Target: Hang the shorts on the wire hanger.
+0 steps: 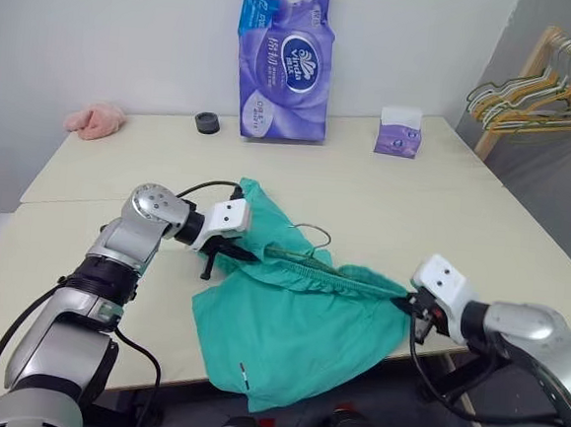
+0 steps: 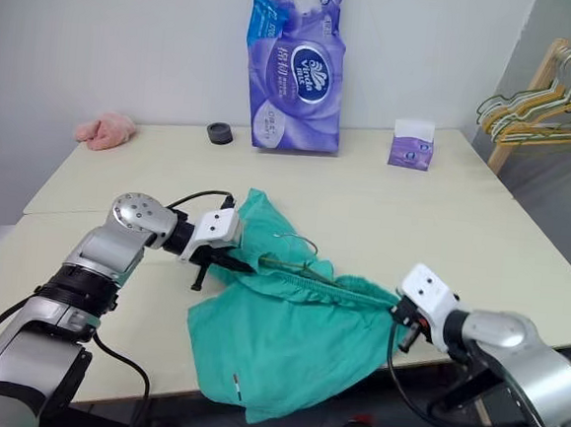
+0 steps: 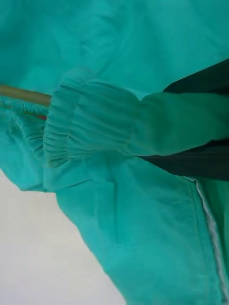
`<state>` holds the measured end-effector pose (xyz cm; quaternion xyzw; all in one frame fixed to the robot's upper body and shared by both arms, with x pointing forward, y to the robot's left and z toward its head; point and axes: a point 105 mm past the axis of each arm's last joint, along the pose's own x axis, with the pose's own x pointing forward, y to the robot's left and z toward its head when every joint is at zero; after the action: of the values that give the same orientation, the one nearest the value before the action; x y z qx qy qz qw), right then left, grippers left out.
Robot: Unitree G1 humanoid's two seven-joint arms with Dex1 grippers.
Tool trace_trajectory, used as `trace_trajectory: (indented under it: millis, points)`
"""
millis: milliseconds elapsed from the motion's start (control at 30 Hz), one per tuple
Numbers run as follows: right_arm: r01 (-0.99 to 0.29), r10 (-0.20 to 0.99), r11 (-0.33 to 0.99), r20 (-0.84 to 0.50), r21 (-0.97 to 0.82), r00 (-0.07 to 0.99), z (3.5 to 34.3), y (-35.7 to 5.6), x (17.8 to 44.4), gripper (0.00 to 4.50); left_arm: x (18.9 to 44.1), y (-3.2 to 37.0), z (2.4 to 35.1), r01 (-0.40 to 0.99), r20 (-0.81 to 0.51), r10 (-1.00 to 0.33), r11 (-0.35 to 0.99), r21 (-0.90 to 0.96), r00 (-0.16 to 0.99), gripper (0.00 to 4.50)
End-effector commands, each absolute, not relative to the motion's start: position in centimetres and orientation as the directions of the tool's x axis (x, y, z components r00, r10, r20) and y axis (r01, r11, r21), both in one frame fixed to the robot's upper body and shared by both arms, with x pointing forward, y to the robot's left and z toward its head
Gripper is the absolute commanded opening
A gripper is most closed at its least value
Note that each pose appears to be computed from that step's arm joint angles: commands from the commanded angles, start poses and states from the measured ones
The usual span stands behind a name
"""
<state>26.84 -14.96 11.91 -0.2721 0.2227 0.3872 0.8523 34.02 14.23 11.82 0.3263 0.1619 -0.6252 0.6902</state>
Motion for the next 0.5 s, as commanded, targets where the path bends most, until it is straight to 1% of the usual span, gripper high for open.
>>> trace_trajectory:
  millis: [33,167,233,300,400,500]
  points:
    - [-0.808,0.567,0.478,-0.582,-0.345,0.583,13.5,-13.9,27.1,0.04,34.3,13.7,12.8,0.954,-0.623,-0.756,0.003,0.301,0.199,0.00]
    - [-0.844,0.609,0.414,-0.586,-0.342,0.535,13.6,-12.3,27.0,0.04,34.4,13.5,12.5,0.952,-0.615,-0.760,0.014,0.306,0.209,0.00]
    - [-0.863,0.632,0.393,-0.588,-0.318,0.504,13.4,-11.5,26.8,0.04,34.3,13.4,12.2,0.952,-0.615,-0.761,0.013,0.304,0.207,0.00]
    - [-0.868,0.637,0.384,-0.591,-0.314,0.495,13.2,-11.3,26.7,0.04,34.2,13.4,12.1,0.953,-0.616,-0.760,0.013,0.303,0.206,0.00]
    - [-0.863,0.621,0.380,-0.599,-0.334,0.505,13.2,-12.0,26.7,0.77,34.2,13.5,11.9,0.953,-0.619,-0.758,0.012,0.302,0.206,0.00]
    - [-0.859,0.607,0.397,-0.609,-0.324,0.511,13.3,-13.0,26.4,1.80,34.1,13.6,11.8,0.953,-0.621,-0.756,0.011,0.302,0.205,0.00]
